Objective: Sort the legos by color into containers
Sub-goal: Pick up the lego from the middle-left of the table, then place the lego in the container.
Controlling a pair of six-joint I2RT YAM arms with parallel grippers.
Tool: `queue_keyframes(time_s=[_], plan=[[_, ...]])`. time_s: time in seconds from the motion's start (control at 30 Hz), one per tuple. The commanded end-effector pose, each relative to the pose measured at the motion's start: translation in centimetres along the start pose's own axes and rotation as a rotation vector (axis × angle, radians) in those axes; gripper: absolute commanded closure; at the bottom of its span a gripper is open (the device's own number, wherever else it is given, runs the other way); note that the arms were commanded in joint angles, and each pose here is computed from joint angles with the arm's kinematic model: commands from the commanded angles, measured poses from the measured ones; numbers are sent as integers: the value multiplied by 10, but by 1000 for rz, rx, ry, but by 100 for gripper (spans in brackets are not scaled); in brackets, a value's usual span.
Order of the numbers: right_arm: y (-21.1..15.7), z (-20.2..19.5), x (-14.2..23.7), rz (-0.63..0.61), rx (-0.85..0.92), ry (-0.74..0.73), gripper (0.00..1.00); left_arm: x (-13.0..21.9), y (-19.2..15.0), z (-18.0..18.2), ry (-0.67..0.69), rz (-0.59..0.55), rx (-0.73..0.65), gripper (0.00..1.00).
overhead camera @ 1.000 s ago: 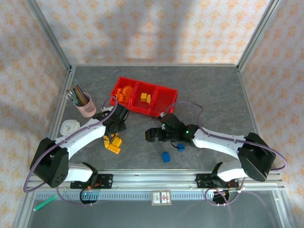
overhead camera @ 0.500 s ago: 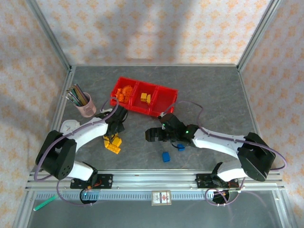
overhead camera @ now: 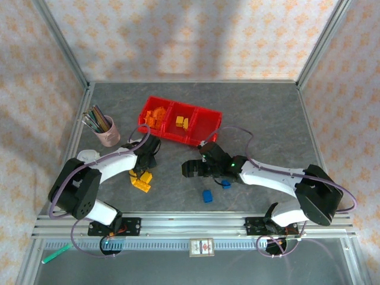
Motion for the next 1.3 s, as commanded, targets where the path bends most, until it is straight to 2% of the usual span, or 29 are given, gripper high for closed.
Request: queue_keyframes(time_s=[0.0,0.17,0.47,0.63,0.83,1.1,1.27], plan=[[4,2,1,-25,5,-19,0,-4,-3,3,-8,13,-10,52],[8,5,3,-33,9,-14,0,4,1,2,-30,-7,-11,62],[38,-3,30,-122,-36,-70,0,52,38,-20,-115,-111,-46,66],[57,-25,48,-190,-99,-111,0,84,68,-52,-216,-166,-78,69],[71,-51,60,-241,-180,-148,0,105,96,-109,-303,-234,-159,71],[75,-73,60,-259,-247,-147,0,94,126,-190,-354,-280,-292,72],[76,-80,60,-259,-252,-168,0,64,143,-218,-286,-303,-355,72]])
Point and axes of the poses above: each hand's point on the last joint's axis, 136 mm out from that joint toward the fingers, its own x axis back along the fingers, its own z axis along the line the jaws close on, y = z × x, the point moved 8 cm from there along x, back along the fingers, and after that the axes turned 3 degrees about x, right-handed, at the moved point
